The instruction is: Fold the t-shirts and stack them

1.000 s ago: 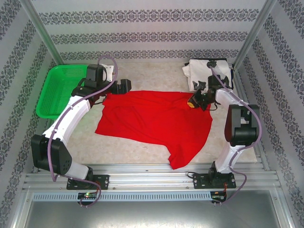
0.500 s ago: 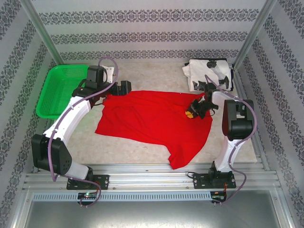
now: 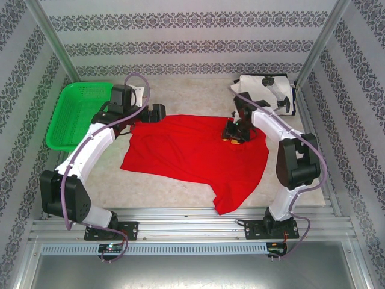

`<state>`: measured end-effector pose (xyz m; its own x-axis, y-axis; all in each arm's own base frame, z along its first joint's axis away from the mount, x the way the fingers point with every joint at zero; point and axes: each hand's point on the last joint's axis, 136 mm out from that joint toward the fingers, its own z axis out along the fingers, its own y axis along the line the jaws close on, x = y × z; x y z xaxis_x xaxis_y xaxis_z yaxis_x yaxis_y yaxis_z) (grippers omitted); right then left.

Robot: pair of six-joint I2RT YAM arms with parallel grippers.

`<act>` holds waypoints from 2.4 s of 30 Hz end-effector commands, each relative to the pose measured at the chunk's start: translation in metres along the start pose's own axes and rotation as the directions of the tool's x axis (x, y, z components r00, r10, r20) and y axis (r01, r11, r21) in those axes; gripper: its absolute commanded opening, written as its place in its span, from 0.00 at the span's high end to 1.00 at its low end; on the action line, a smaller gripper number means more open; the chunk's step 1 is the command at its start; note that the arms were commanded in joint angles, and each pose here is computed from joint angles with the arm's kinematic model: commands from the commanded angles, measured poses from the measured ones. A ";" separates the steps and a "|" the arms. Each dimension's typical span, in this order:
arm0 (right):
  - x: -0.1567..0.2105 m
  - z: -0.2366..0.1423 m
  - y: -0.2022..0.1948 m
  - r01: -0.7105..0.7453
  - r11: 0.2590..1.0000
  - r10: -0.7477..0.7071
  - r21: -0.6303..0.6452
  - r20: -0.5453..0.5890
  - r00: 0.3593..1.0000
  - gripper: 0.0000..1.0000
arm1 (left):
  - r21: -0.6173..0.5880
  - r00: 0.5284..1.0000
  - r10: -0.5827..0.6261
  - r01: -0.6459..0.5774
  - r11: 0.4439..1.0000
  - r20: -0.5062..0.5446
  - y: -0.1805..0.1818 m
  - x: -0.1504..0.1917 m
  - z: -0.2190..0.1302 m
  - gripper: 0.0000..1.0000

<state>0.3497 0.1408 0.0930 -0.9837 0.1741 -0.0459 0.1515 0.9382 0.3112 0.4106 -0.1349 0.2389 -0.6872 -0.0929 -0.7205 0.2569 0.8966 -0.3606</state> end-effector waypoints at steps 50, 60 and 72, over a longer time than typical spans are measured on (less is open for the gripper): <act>-0.007 0.031 -0.011 0.327 0.901 -0.302 0.286 -0.128 0.945 1.00 | -0.071 0.993 0.087 -0.081 0.994 0.085 -0.001 -0.012 -0.033 0.00; 0.036 0.030 0.026 0.097 0.994 -0.105 -0.050 -0.214 0.971 1.00 | -0.067 0.994 0.088 -0.083 0.994 0.065 0.002 -0.005 -0.027 0.00; 0.060 0.052 0.047 -0.037 0.991 -0.008 -0.127 -0.342 0.940 1.00 | -0.069 0.996 0.082 -0.079 0.994 0.038 0.005 0.005 -0.023 0.00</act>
<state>0.3135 0.1974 0.0596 -0.9769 0.0487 0.2080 0.1312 0.9052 0.4042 0.3960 -0.1186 0.2474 -0.6414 -0.0632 -0.7646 0.2428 0.9286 -0.2805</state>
